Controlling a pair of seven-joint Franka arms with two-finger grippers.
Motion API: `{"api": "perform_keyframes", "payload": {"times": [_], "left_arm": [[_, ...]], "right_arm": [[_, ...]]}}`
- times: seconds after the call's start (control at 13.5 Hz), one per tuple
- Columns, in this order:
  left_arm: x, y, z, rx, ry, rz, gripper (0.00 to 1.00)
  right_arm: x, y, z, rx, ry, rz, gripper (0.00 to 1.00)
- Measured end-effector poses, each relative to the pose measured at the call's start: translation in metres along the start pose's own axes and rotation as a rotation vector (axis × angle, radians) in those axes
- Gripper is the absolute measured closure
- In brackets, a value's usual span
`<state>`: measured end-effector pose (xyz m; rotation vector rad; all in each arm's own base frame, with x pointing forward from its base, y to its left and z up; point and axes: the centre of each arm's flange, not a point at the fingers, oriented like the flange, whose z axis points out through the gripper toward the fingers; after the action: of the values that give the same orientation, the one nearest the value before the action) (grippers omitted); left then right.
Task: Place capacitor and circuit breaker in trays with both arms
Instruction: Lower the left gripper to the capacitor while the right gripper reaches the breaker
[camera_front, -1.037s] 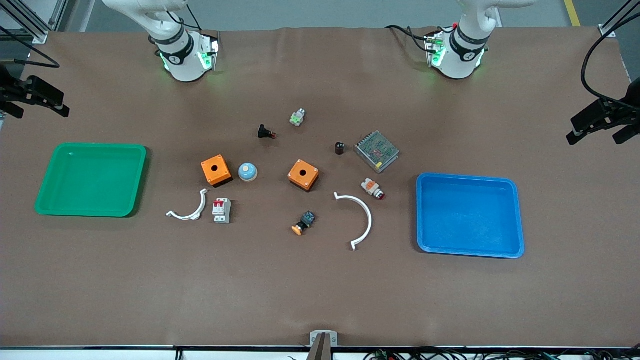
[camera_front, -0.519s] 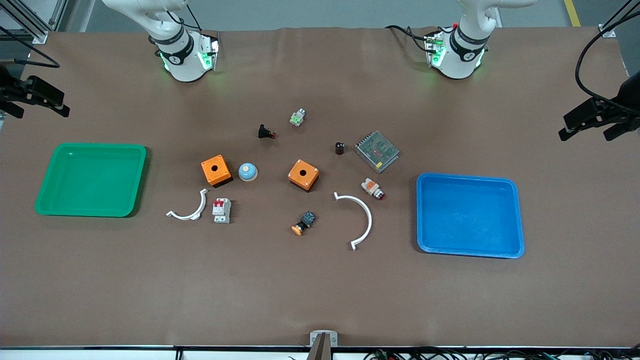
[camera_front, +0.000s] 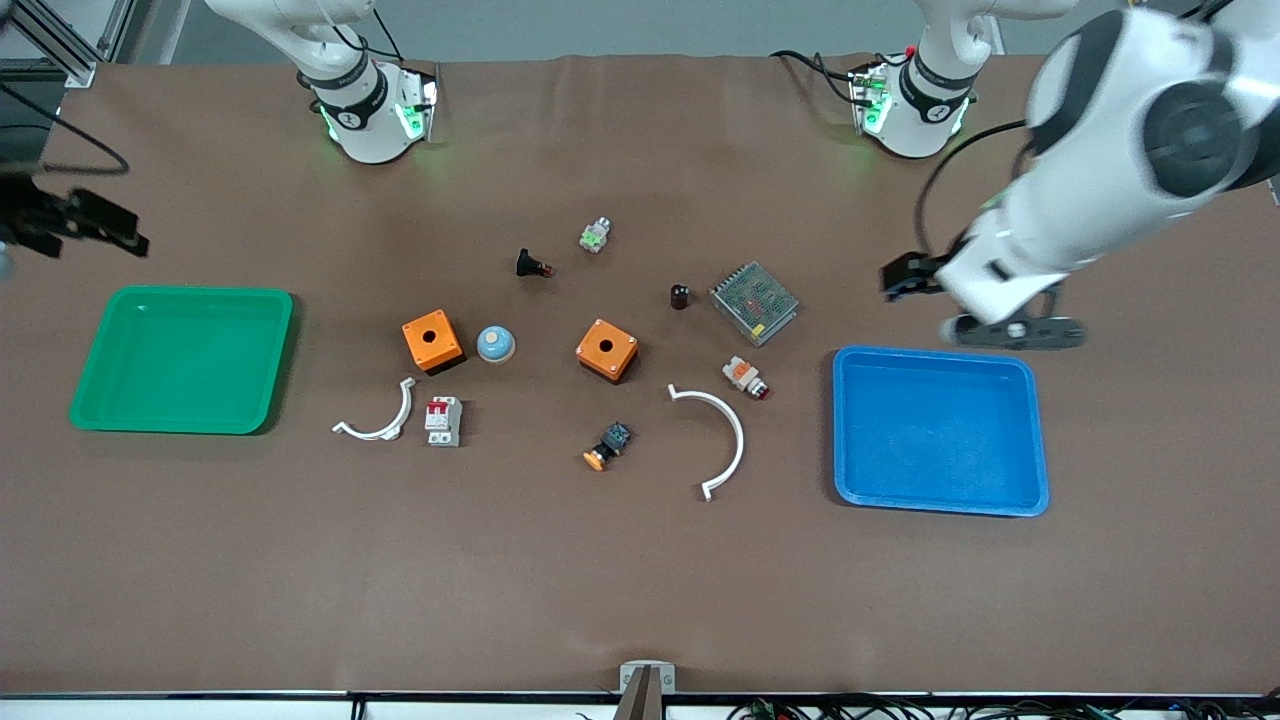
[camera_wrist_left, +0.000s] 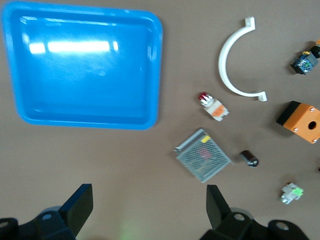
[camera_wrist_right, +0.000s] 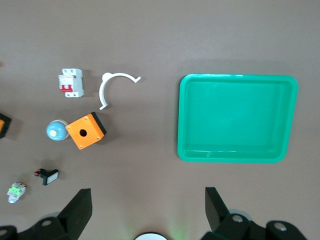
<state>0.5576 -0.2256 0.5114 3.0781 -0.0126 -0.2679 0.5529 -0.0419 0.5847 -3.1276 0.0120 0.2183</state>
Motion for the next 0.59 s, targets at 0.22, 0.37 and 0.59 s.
{"api": "perform_keyframes", "payload": {"times": [0.22, 0.37, 0.59], "left_arm": [[-0.011, 0.069, 0.043, 0.024, -0.043, -0.019, 0.0], [-0.024, 0.119, 0.067, 0.026, -0.03, -0.061, 0.0], [-0.056, 0.195, 0.129, 0.077, -0.035, -0.106, 0.0]], "right_arm": [[0.054, -0.007, 0.072, -0.002, -0.061, -0.017, 0.0], [0.071, -0.031, 0.093, -0.005, -0.045, -0.046, 0.0], [0.08, -0.104, 0.118, 0.001, 0.022, 0.002, 0.0]]}}
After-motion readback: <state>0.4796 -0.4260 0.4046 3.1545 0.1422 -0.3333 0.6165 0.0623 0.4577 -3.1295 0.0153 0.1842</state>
